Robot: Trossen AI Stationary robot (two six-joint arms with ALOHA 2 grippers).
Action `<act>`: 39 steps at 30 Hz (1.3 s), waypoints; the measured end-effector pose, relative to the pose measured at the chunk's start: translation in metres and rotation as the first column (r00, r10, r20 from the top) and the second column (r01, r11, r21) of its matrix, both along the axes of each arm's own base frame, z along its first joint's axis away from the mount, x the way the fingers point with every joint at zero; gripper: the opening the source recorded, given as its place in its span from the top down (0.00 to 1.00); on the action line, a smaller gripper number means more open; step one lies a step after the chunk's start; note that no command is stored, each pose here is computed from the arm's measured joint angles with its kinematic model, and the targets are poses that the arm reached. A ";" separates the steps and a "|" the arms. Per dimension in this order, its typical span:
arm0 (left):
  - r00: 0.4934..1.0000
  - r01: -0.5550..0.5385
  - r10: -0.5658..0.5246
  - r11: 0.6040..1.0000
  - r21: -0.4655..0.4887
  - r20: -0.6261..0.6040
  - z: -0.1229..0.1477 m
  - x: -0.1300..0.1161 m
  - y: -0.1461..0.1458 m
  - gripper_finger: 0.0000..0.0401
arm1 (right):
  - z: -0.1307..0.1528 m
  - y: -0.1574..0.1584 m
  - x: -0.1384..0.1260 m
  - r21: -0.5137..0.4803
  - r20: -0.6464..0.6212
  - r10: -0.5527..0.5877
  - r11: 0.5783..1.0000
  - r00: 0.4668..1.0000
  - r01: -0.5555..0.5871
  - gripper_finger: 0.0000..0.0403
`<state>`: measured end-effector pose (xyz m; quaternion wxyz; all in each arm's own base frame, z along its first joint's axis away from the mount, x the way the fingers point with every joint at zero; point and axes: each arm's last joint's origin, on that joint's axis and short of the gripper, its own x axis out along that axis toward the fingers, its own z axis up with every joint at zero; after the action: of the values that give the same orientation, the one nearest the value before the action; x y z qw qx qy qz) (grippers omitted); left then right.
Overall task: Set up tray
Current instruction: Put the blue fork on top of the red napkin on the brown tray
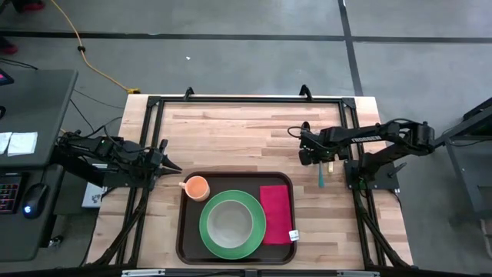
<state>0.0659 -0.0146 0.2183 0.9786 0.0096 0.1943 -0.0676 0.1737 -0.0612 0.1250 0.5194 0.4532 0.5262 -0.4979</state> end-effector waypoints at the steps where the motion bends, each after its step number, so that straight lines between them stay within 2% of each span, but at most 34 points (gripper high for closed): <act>1: 1.000 0.000 0.000 1.000 0.000 0.000 0.000 0.000 0.000 0.82 | 0.000 0.000 0.000 0.000 0.000 0.000 1.000 1.000 0.000 0.74; 27: 1.000 -0.001 0.001 1.000 -0.002 0.007 0.001 0.000 0.000 0.82 | 0.000 0.000 0.000 -0.006 -0.005 0.000 1.000 1.000 0.000 0.99; 39: 1.000 -0.001 0.001 1.000 -0.001 0.006 0.001 0.000 0.000 0.82 | 0.000 0.000 0.000 -0.002 -0.003 -0.010 1.000 1.000 0.010 0.99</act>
<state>0.0662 -0.0146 0.2188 0.9792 0.0091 0.1912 -0.0672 0.1735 -0.0611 0.1251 0.5168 0.4547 0.5240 -0.5016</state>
